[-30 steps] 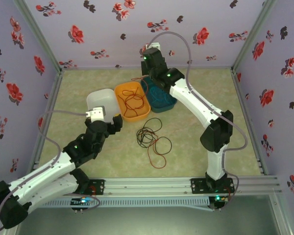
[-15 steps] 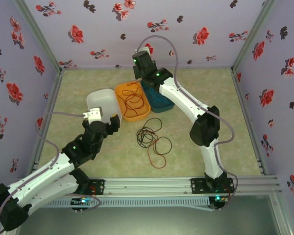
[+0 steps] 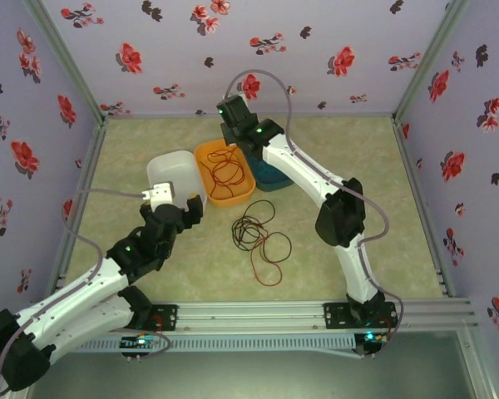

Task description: Untangle the cables

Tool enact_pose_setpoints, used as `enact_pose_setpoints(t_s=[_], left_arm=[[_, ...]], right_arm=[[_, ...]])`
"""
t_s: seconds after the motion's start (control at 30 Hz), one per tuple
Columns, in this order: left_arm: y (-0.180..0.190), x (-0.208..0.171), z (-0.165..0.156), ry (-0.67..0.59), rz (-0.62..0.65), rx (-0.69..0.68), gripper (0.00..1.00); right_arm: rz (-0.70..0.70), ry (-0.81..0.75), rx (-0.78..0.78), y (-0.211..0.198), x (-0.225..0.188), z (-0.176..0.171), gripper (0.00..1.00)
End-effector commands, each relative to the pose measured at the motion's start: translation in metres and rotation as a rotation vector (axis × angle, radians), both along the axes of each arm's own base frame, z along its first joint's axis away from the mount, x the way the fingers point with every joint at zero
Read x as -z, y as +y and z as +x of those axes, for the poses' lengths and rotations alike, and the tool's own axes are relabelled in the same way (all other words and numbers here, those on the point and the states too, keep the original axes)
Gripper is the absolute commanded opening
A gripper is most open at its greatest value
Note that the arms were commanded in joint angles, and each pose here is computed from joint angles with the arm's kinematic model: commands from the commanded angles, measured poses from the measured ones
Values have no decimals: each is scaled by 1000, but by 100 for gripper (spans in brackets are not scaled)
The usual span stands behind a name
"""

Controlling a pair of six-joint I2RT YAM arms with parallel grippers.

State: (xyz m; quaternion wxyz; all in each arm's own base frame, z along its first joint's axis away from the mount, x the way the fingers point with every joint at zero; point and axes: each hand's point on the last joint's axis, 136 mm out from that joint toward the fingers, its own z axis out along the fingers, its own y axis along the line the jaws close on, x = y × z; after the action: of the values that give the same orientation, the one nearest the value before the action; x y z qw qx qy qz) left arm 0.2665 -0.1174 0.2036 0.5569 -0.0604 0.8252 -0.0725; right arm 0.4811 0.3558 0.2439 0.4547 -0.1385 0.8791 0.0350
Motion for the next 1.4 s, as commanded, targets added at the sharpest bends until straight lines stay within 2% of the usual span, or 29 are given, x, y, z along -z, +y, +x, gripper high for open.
enact_pose_setpoints(t_s=[0.0, 0.47, 0.67, 1.0, 1.37], left_arm=[[5, -3, 2, 0, -8, -36, 100], [2, 1, 2, 11, -17, -28, 100], [1, 0, 2, 14, -25, -20, 100], [-4, 1, 3, 20, -32, 1, 100], [-8, 3, 4, 29, -32, 12, 100]], right_arm=[[-15, 21, -2, 7, 17, -2, 0], [-36, 111, 8, 13, 75, -20, 0], [-18, 155, 15, 19, 97, -28, 15], [-36, 258, 18, 19, 133, -40, 11], [-91, 336, 36, 18, 162, -44, 15]])
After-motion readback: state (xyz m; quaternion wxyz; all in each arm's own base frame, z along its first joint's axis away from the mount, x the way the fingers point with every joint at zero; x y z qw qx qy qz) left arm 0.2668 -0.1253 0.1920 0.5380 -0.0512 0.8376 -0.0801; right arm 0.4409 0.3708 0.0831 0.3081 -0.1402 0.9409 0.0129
